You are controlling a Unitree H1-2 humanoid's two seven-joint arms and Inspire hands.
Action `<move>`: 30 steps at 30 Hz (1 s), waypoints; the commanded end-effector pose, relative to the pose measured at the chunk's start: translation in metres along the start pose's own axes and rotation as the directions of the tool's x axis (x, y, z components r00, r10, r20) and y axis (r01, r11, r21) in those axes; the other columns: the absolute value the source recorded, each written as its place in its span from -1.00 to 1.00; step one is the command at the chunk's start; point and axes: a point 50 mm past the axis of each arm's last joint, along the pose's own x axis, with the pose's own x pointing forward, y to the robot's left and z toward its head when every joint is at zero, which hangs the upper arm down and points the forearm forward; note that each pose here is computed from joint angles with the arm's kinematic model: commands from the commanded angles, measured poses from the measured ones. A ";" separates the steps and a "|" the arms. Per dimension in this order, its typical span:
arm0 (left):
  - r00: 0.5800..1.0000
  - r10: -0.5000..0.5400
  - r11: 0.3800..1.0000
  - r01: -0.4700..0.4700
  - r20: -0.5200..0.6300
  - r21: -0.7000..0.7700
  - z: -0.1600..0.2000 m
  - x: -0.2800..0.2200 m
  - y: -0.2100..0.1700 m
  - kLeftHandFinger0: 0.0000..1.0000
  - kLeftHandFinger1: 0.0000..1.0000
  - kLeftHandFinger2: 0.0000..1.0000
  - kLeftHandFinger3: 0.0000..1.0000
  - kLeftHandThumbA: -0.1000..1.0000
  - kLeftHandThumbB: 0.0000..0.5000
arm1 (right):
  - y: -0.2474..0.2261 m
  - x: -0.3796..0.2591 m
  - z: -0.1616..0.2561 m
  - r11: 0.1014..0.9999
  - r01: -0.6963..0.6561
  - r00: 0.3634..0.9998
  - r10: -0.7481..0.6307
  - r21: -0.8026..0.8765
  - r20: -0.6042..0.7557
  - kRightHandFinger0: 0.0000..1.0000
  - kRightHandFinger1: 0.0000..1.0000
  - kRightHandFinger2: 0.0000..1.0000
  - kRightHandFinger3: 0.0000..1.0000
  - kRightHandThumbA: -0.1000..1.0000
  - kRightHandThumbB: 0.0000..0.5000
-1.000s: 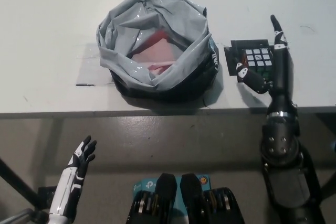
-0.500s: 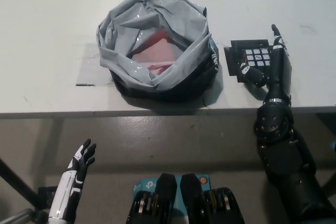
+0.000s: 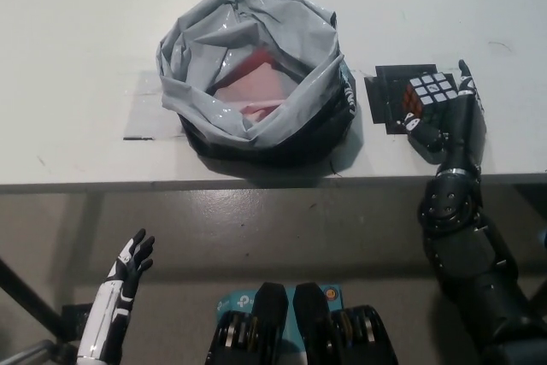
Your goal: Use the right hand to pick up a rubix's cube and place it into a plastic bag and lift the bag
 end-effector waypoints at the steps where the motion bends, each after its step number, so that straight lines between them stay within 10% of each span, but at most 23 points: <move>1: 0.999 -0.003 1.000 0.003 0.052 0.005 0.009 0.001 0.004 1.00 1.00 1.00 1.00 1.00 -0.01 | 0.002 0.015 0.039 0.997 0.033 0.995 -0.039 0.067 0.092 1.00 1.00 1.00 1.00 0.61 0.96; 30: 0.997 -0.001 1.000 -0.001 0.074 0.027 0.007 0.003 0.006 1.00 1.00 1.00 1.00 1.00 0.02 | 0.003 0.032 0.038 0.968 -0.078 0.997 0.081 0.238 -0.004 1.00 1.00 1.00 1.00 0.53 0.99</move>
